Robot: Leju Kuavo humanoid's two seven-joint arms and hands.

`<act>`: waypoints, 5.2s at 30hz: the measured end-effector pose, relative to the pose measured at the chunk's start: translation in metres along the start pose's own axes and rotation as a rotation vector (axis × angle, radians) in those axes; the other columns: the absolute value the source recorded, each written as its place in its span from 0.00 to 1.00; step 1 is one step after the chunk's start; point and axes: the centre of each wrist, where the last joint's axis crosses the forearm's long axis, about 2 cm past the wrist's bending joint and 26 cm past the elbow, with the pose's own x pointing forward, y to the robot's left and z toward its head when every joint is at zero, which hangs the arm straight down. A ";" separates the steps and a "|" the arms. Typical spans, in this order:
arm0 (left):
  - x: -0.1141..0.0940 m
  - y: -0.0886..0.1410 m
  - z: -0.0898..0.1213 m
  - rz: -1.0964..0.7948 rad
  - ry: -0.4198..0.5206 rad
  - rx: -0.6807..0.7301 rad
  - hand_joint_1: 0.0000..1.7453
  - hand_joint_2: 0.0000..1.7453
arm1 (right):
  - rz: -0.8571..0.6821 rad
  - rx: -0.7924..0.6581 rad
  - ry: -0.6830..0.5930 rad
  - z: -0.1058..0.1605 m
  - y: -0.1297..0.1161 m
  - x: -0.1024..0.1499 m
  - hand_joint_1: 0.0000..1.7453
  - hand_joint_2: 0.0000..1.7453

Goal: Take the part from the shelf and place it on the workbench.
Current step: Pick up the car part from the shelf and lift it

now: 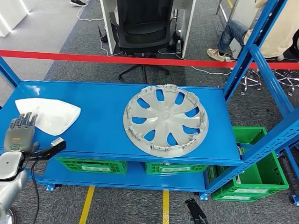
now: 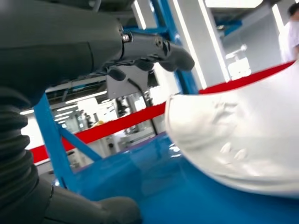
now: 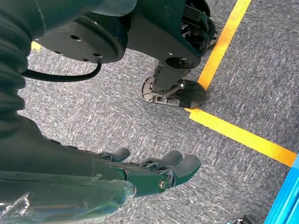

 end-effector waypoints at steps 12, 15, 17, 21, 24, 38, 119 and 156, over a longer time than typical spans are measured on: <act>0.010 -0.001 0.001 0.031 -0.282 0.095 0.00 1.00 | 0.011 0.016 -0.017 0.000 -0.001 0.001 0.00 1.00; 0.010 -0.003 0.002 0.033 -0.263 0.077 0.00 1.00 | 0.012 0.016 -0.017 0.000 -0.001 0.000 0.00 1.00; 0.009 -0.005 0.003 0.034 -0.236 0.060 0.00 1.00 | 0.013 0.016 -0.017 0.000 -0.001 0.000 0.00 1.00; 0.009 -0.006 0.003 0.036 -0.197 0.035 0.00 1.00 | 0.013 0.015 -0.016 0.000 -0.001 0.000 0.00 1.00; 0.010 -0.007 0.003 0.039 -0.156 0.009 0.00 1.00 | 0.013 0.014 -0.016 0.000 -0.001 0.000 0.00 1.00; 0.014 -0.006 0.003 0.045 -0.115 -0.014 0.00 1.00 | 0.013 0.014 -0.014 0.000 -0.001 0.000 0.00 1.00; 0.044 0.029 -0.007 0.071 -0.246 0.116 0.00 1.00 | -0.002 0.021 -0.026 -0.001 -0.002 0.003 0.00 1.00; 0.017 0.009 -0.001 0.016 -0.038 0.102 0.00 1.00 | -0.020 0.005 -0.023 -0.001 -0.001 0.001 0.00 1.00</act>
